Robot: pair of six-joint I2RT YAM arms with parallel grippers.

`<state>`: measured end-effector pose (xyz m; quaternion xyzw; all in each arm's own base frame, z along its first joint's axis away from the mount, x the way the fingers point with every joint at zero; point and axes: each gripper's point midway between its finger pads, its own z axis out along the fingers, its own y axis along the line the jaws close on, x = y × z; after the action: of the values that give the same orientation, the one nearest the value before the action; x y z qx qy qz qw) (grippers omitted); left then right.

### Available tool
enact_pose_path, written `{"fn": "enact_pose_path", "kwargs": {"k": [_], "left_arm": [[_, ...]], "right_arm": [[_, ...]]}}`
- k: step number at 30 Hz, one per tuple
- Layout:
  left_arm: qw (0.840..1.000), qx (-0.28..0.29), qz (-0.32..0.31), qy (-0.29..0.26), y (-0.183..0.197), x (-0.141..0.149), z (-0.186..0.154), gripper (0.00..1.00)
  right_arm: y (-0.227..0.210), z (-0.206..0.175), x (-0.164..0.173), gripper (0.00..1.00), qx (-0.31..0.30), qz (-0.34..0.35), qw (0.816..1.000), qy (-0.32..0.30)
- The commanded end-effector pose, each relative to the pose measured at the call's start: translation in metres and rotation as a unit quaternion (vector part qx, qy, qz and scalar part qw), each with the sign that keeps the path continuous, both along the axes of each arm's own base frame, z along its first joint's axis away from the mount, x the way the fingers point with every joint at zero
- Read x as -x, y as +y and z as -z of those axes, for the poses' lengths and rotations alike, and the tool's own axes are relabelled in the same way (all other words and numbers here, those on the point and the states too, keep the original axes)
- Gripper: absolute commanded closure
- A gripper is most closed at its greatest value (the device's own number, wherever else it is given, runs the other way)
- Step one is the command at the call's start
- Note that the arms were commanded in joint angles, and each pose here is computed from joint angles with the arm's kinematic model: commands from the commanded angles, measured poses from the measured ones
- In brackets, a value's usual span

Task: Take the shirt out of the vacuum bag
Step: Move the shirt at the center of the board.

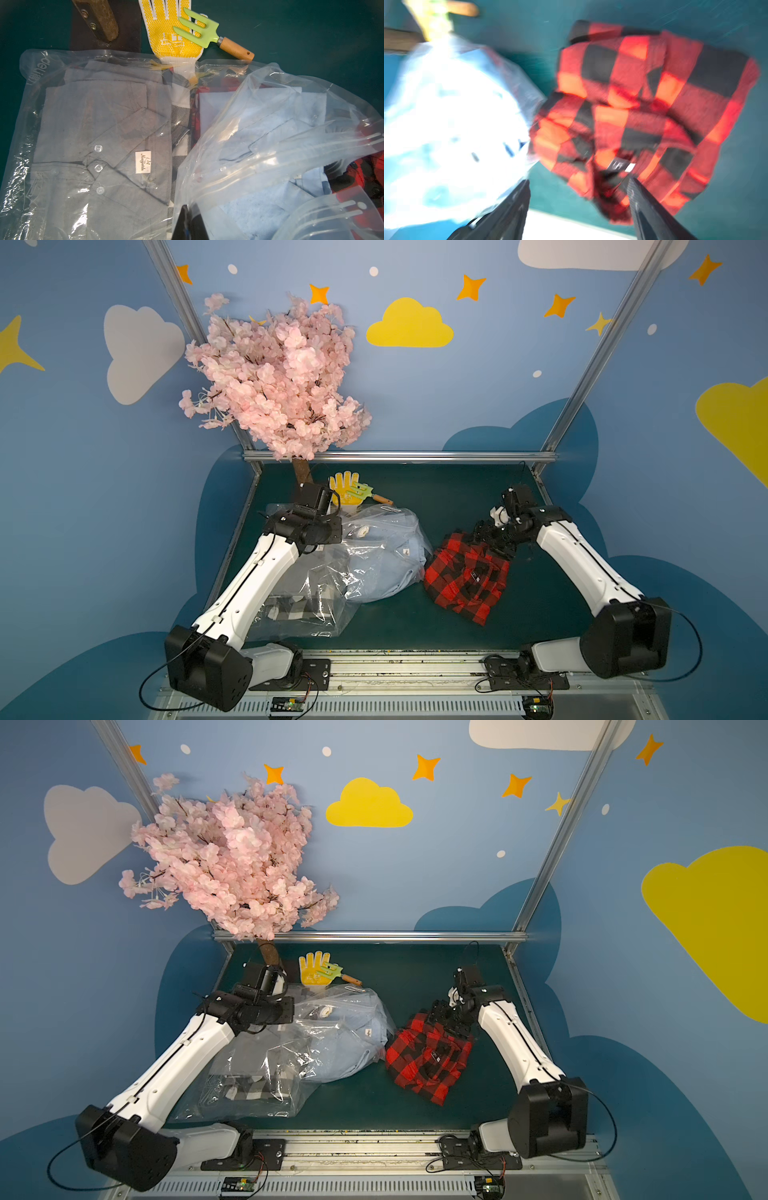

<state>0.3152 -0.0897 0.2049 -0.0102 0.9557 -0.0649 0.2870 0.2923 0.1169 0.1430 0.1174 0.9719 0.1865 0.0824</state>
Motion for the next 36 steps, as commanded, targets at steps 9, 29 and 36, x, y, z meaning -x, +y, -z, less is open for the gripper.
{"fn": "enact_pose_path", "kwargs": {"k": [9, 29, 36], "left_arm": [[0.999, 0.019, 0.026, 0.004, -0.014, 0.008, 0.005, 0.93], [0.998, 0.039, 0.053, 0.015, -0.03, 0.032, 0.01, 0.93], [0.998, 0.04, 0.056, 0.01, -0.03, 0.044, 0.007, 0.93]], "right_arm": [[-0.029, 0.104, -0.002, 0.28, 0.114, -0.002, 0.986, 0.121], [-0.054, 0.095, -0.195, 0.31, 0.217, -0.083, 0.969, 0.081], [-0.031, 0.021, -0.191, 0.29, 0.179, -0.113, 0.977, -0.006]]}}
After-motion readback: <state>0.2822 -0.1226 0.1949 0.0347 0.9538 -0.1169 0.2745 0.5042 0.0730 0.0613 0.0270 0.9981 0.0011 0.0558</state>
